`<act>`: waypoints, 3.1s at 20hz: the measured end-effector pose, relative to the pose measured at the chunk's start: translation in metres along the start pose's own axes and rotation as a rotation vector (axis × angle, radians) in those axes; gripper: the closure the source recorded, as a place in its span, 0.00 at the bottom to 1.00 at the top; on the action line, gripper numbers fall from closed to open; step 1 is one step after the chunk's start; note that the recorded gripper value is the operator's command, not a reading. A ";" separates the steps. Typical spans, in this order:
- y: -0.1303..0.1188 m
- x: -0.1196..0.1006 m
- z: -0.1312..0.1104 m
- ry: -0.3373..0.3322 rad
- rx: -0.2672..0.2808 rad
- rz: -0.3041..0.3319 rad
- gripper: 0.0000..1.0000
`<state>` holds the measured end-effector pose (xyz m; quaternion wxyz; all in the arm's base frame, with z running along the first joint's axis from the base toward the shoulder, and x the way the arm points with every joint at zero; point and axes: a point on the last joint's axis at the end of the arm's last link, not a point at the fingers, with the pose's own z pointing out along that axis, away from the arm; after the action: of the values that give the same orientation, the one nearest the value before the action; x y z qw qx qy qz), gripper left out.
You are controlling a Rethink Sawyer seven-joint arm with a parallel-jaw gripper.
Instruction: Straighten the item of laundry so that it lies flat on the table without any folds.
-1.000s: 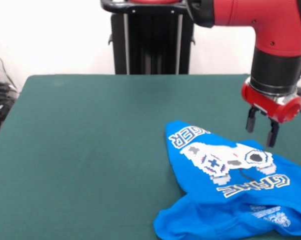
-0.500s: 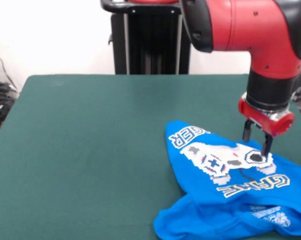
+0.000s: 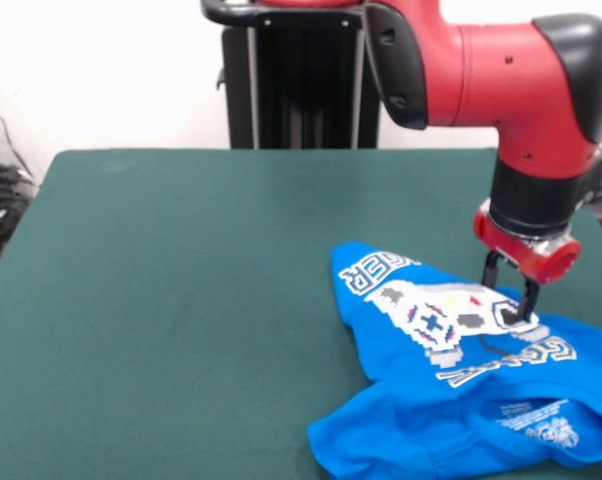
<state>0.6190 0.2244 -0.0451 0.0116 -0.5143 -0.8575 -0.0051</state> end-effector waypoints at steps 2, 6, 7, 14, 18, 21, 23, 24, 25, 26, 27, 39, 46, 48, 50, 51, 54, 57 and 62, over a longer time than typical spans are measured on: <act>0.000 -0.001 0.000 0.009 -0.002 0.006 0.00; -0.001 -0.003 0.000 0.039 -0.007 0.025 0.00; -0.002 -0.003 -0.001 0.043 -0.007 0.028 0.00; -0.013 -0.004 -0.008 0.084 -0.002 0.054 0.00; -0.018 -0.002 -0.014 0.103 -0.002 0.054 0.00; -0.022 0.002 -0.019 0.107 0.000 0.042 0.00; -0.023 0.004 -0.020 0.107 0.003 0.037 0.00; -0.026 0.005 -0.021 0.107 0.006 0.033 0.00; -0.027 0.006 -0.021 0.107 0.008 0.031 0.00; -0.028 0.006 -0.021 0.106 0.009 0.029 0.00; -0.028 0.006 -0.022 0.106 0.009 0.028 0.00; -0.032 0.012 -0.017 0.110 0.019 0.020 0.00; -0.042 0.023 0.004 0.118 0.042 0.008 0.00; -0.040 0.022 0.003 0.112 0.037 0.006 0.00; -0.040 0.023 0.003 0.107 0.037 0.000 0.00; -0.040 0.024 0.003 0.103 0.037 -0.003 0.00; -0.039 0.027 0.003 0.084 0.039 -0.018 0.00; -0.038 0.030 0.003 0.066 0.041 -0.032 0.00; -0.038 0.033 0.003 0.048 0.041 -0.044 0.00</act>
<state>0.5702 0.2353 -0.0468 0.0424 -0.4945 -0.8681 0.0001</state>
